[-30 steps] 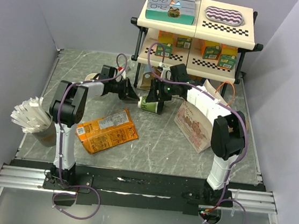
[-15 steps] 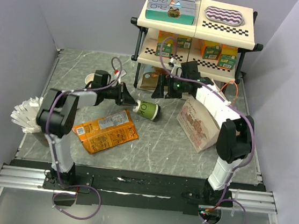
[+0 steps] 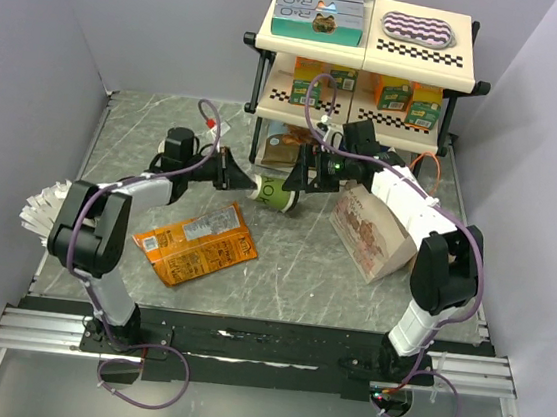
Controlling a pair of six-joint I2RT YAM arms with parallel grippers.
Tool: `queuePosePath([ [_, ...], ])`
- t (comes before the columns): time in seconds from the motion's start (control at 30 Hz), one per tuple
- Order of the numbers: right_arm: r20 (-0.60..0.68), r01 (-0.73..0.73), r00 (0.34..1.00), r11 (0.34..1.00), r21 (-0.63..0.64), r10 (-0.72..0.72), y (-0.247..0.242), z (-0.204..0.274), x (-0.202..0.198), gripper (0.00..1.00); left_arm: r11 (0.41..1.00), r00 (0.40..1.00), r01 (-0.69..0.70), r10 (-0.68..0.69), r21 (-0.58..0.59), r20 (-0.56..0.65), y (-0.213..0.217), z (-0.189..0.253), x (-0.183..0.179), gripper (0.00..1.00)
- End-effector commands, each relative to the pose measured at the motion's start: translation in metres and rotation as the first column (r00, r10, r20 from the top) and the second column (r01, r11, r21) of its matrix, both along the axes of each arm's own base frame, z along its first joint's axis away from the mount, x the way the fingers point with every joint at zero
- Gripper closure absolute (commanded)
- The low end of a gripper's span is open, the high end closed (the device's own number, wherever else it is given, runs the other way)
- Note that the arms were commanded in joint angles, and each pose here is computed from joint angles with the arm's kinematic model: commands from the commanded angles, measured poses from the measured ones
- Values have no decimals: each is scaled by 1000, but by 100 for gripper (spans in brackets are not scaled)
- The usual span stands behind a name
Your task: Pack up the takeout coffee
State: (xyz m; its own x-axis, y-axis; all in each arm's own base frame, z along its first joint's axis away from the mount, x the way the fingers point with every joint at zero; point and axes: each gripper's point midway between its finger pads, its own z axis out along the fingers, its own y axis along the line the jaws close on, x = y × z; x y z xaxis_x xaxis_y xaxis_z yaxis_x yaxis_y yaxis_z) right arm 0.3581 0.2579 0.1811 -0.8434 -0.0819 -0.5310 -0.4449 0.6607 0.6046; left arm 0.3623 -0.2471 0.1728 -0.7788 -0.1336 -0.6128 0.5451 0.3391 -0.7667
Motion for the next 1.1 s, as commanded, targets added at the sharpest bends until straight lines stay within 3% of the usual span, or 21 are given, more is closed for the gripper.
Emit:
queuePosePath([
  [0.0,12,11,1000,999,45,-12,0,22,-3,0,995,999,-20,17,-98,-30,-4,2,4,99],
  [0.1,-61,49,997,998,49,-46,0,16,-9,0,990,999,-31,27,-137,-31,-4,13,2,99],
  [0.2,-212,158,967,985,72,-140,3,11,-12,0,986,996,-91,92,-137,-1,0,28,4,99],
  [0.4,-431,293,874,951,99,-224,16,11,-7,0,990,981,-144,144,-10,130,-11,26,-2,99],
  [0.53,-516,368,810,927,79,-278,20,14,0,0,979,960,-144,103,144,261,-19,8,-11,99],
  [0.67,-598,443,729,895,42,-333,25,14,-1,0,933,864,-265,118,244,489,-19,20,-10,99],
  [0.8,-626,455,698,891,13,-347,27,12,-9,0,898,761,-327,67,293,646,-31,34,-19,99],
  [0.9,-639,463,679,886,-8,-360,26,7,-13,0,880,681,-365,28,305,732,-35,43,-24,99],
  [1.07,-687,483,631,876,-17,-361,31,-5,-13,0,882,625,-346,-37,319,780,-45,47,-42,99],
])
